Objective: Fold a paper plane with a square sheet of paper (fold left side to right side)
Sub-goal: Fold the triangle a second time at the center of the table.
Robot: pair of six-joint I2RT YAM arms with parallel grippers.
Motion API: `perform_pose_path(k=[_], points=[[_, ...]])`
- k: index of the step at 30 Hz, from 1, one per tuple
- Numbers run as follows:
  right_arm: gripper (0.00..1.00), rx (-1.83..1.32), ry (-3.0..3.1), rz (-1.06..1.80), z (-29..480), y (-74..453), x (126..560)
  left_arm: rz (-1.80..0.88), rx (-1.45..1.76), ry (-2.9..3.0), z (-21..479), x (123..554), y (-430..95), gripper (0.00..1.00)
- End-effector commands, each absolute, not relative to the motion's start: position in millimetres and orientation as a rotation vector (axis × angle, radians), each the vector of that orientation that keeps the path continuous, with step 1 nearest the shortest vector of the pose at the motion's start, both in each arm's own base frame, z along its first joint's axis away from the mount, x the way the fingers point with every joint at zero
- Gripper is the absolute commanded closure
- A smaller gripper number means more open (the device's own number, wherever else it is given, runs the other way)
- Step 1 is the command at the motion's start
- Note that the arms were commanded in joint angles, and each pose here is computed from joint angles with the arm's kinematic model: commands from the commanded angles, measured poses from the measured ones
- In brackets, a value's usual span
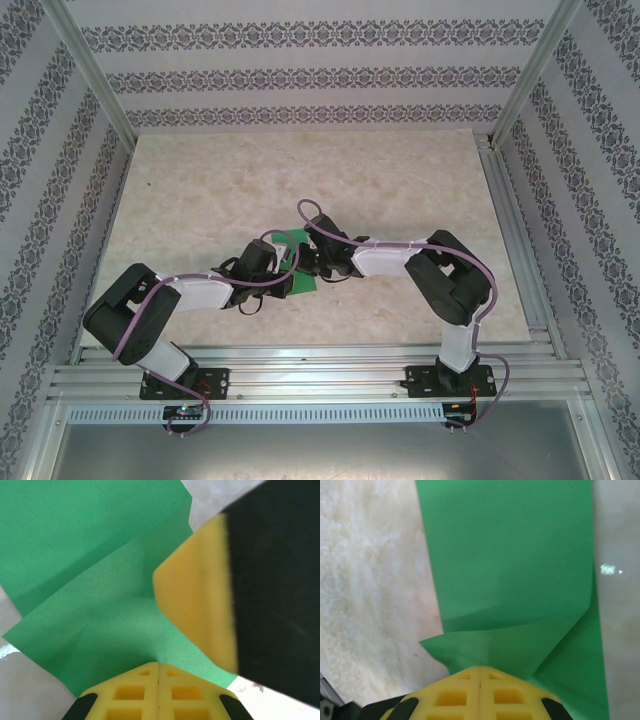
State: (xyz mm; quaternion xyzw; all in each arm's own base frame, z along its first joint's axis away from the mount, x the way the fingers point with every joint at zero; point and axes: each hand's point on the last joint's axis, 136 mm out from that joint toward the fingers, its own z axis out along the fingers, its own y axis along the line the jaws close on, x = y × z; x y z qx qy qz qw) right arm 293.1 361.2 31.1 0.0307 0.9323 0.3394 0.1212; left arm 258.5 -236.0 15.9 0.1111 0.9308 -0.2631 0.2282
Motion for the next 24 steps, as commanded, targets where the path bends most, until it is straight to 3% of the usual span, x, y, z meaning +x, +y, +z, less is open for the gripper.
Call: perform_pose_path(k=[1,11,24], points=[[1.0,0.124,2.706,1.065,30.2,373.5,293.5,-0.605,0.345,2.778,-24.8,217.7,-214.3,0.95],[1.0,0.156,2.779,1.023,3.0,372.6,278.9,-0.584,0.355,2.784,-26.1,217.1,-213.6,0.95],[0.99,0.033,2.798,0.571,-19.2,320.5,308.8,-0.575,0.358,2.793,-30.1,213.4,-211.6,0.95]])
